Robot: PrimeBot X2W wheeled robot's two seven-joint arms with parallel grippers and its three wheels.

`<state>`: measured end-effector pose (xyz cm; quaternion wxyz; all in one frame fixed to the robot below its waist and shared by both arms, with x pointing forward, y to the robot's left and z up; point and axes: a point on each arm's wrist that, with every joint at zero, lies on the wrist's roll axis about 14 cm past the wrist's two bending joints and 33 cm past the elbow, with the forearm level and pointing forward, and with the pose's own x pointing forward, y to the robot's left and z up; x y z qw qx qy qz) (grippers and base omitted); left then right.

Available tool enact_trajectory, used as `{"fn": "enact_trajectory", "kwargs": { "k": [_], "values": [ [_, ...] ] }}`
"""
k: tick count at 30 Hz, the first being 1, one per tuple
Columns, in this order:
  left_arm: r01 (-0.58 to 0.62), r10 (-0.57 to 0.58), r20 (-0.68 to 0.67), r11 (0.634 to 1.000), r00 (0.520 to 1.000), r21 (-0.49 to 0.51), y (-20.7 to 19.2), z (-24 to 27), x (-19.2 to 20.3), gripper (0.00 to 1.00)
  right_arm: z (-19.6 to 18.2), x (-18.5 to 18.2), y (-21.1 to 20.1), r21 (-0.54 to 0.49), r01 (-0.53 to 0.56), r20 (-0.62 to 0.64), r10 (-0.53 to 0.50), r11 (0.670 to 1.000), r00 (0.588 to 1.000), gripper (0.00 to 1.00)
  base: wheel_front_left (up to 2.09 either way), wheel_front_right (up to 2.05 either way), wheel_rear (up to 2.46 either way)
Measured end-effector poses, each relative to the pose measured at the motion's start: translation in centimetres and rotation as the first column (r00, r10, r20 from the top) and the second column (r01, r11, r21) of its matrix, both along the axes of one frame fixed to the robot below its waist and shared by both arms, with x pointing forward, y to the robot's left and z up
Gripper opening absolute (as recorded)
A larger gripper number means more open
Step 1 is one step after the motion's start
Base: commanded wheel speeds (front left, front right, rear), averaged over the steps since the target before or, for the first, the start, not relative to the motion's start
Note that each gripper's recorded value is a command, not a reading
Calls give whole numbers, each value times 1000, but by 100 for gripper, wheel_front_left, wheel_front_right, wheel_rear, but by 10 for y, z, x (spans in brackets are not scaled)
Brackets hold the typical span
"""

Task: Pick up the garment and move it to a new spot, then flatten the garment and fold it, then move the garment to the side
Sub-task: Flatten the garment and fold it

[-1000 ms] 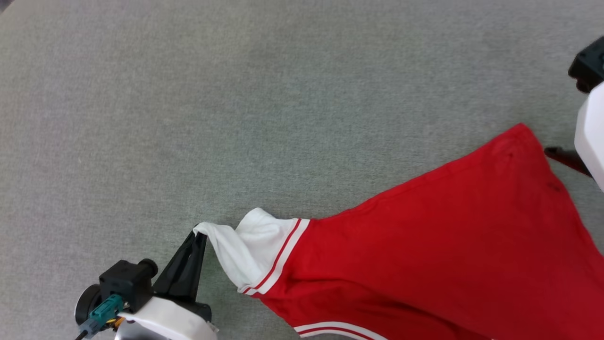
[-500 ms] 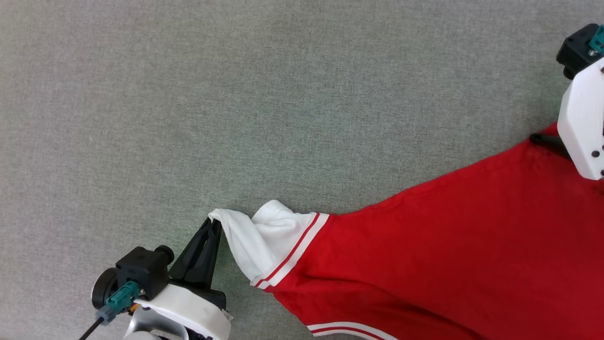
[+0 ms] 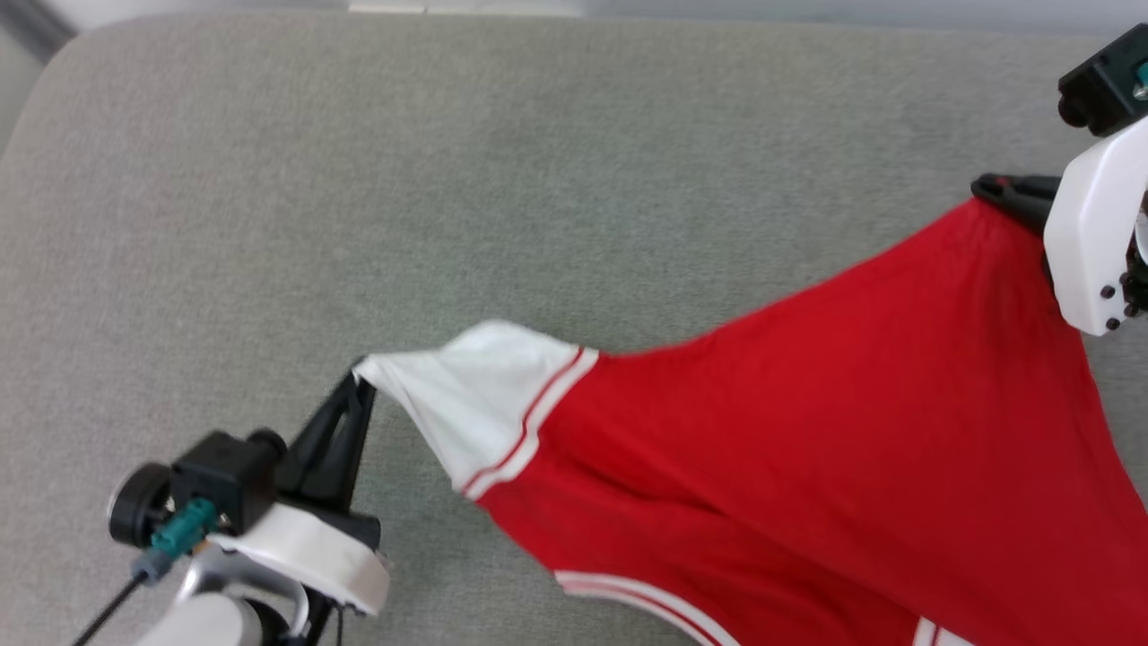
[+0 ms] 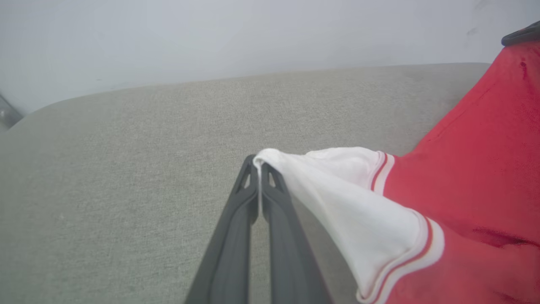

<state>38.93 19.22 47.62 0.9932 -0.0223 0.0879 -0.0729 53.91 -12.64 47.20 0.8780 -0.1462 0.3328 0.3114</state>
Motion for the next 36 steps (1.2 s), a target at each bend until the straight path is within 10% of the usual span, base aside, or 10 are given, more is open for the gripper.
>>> {"fn": "enact_trajectory", "kwargs": {
  "k": [9,36],
  "values": [
    [107,-123,257,991,959,74,-21,93,59,0,94,12,-28,97,54,317,-82,994,945,0,0,0,0],
    [136,-267,666,960,696,243,-54,314,243,0,280,146,-20,198,79,803,-208,977,558,0,0,0,0]
  ]
}}
